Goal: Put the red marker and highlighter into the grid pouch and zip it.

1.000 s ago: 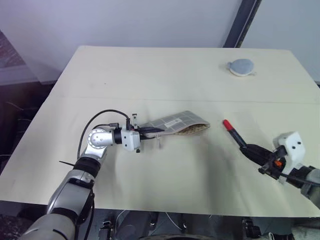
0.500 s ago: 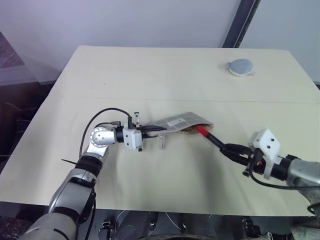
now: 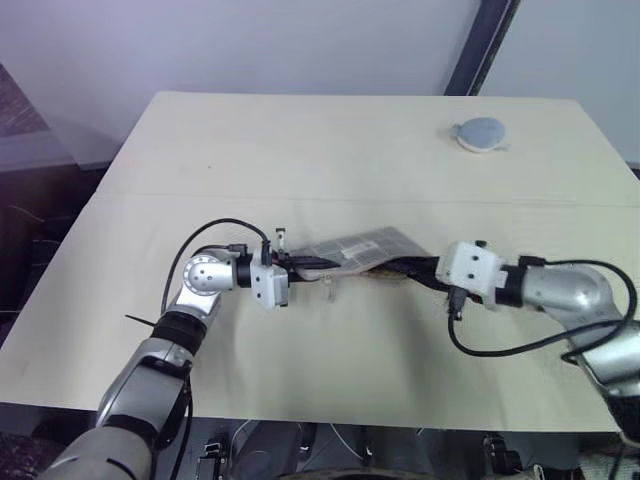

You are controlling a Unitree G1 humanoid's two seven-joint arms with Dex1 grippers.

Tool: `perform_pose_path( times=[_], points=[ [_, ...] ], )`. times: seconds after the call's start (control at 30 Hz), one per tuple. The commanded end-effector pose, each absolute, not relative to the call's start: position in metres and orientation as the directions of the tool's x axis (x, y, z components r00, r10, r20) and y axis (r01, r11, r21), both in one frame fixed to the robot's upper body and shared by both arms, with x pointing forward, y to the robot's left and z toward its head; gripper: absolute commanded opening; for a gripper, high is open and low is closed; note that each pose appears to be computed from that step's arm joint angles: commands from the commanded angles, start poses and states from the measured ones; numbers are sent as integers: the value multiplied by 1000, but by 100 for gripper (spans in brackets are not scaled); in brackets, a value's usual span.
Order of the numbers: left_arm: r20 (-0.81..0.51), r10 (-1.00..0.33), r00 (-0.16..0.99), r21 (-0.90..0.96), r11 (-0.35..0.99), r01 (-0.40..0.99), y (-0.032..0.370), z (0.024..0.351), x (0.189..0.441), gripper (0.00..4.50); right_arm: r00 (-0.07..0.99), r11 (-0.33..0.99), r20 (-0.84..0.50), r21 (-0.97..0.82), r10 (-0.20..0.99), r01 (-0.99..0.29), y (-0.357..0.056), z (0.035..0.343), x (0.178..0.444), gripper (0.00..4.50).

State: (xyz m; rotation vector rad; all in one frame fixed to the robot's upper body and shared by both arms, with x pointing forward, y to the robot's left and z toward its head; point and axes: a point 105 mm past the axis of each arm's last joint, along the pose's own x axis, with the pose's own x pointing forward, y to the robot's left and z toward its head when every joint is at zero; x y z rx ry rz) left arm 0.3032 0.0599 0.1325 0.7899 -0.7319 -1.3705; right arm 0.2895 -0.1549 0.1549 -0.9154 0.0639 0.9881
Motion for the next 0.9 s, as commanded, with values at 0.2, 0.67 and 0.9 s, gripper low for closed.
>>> perform_pose_path(
  times=[0.2,0.67,0.9],
  points=[
    [25,-999,32,858,38,512,52,144,301,0,521,-6,-378,-814,766,-581,-114,167,291,33],
    [26,-996,80,831,66,552,59,134,303,0,567,488,-138,-372,812,-790,-137,203,256,429],
    [28,-988,150,826,107,553,48,131,317,0,603,619,-187,39,776,-785,-145,175,233,429]
  ],
)
